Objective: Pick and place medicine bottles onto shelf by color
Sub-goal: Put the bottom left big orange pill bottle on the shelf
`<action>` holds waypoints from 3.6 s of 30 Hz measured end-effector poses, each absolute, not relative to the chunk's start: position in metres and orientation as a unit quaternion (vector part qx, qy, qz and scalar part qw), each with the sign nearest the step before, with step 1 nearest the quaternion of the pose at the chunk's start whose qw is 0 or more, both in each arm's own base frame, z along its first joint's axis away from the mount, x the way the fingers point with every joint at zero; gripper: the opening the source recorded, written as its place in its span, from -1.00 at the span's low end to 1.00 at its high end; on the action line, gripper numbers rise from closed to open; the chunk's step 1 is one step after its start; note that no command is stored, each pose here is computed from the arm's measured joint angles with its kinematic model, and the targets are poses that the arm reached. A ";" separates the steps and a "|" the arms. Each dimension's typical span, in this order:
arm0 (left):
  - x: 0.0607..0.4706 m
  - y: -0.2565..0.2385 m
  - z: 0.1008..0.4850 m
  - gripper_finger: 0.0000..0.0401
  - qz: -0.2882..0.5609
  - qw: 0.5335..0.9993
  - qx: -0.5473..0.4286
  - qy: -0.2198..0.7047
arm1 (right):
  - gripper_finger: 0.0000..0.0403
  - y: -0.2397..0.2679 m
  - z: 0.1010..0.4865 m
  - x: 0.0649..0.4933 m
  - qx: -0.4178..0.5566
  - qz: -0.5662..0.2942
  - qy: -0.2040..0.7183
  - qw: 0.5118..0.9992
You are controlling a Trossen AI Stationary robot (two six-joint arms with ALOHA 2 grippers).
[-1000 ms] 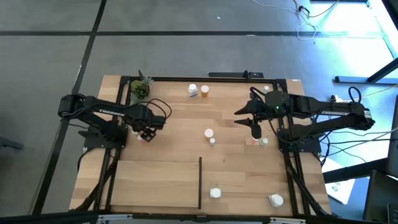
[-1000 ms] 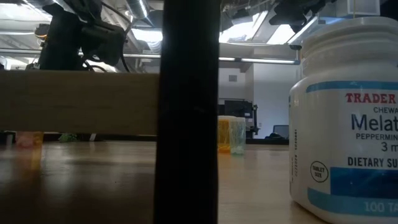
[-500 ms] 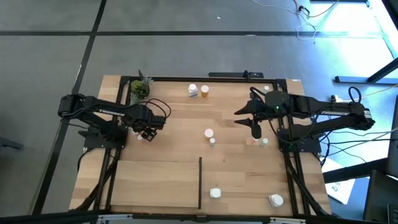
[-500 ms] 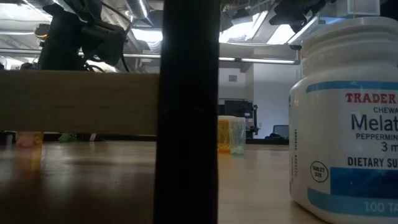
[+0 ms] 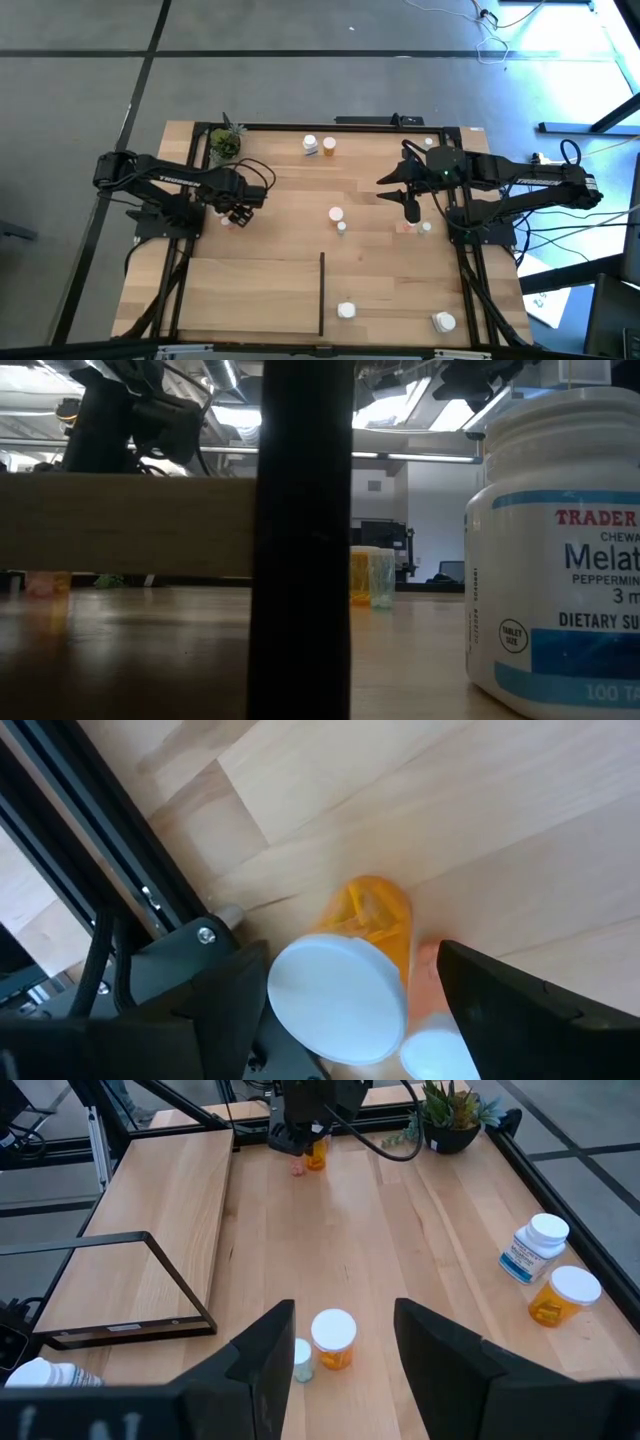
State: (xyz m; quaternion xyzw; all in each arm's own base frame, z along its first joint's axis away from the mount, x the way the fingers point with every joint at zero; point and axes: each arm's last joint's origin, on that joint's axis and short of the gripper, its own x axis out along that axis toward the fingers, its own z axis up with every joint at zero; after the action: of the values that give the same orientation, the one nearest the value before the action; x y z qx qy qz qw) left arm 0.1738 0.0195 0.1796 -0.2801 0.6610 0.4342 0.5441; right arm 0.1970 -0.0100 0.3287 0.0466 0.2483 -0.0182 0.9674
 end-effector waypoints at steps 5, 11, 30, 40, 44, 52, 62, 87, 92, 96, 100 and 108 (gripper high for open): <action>0.174 0.020 0.179 0.42 0.434 0.547 -0.282 0.659 | -0.13 -0.010 0.329 0.197 0.047 -0.018 0.248 0.967; 0.174 0.019 0.179 0.40 0.431 0.544 -0.286 0.660 | -0.13 -0.010 0.328 0.197 0.046 -0.018 0.249 0.967; 0.173 0.019 0.180 0.12 0.436 0.533 -0.291 0.664 | -0.13 -0.010 0.328 0.197 0.046 -0.018 0.249 0.967; 0.173 0.019 0.180 0.12 0.436 0.533 -0.291 0.664 | -0.13 -0.010 0.328 0.197 0.046 -0.018 0.249 0.967; 0.173 0.019 0.180 0.12 0.436 0.533 -0.291 0.664 | -0.13 -0.010 0.328 0.197 0.046 -0.018 0.249 0.967; 0.173 0.019 0.180 0.12 0.435 0.534 -0.290 0.665 | -0.13 -0.010 0.328 0.197 0.047 -0.018 0.249 0.967; 0.173 0.018 0.180 0.01 0.432 0.532 -0.295 0.666 | -0.13 -0.010 0.328 0.197 0.046 -0.018 0.249 0.967; 0.183 0.021 0.197 0.00 0.434 0.558 -0.287 0.647 | -0.13 -0.010 0.328 0.197 0.046 -0.018 0.249 0.967; 0.188 0.022 0.207 0.00 0.430 0.571 -0.274 0.643 | -0.13 -0.010 0.328 0.197 0.046 -0.018 0.249 0.967; 0.191 0.023 0.214 0.00 0.421 0.582 -0.265 0.644 | -0.13 -0.010 0.328 0.197 0.046 -0.018 0.249 0.967; 0.194 0.023 0.220 0.00 0.404 0.595 -0.258 0.645 | -0.13 -0.010 0.328 0.197 0.047 -0.018 0.249 0.967; 0.201 0.023 0.233 0.00 0.359 0.622 -0.246 0.651 | -0.13 -0.010 0.328 0.197 0.046 -0.018 0.249 0.967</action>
State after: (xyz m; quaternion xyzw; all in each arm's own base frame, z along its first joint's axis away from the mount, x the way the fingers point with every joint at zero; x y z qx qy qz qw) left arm 0.2015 0.0228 0.2330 -0.2458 0.6510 0.3587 0.6222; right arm 0.1970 -0.0100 0.3284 0.0461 0.2486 -0.0179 0.9673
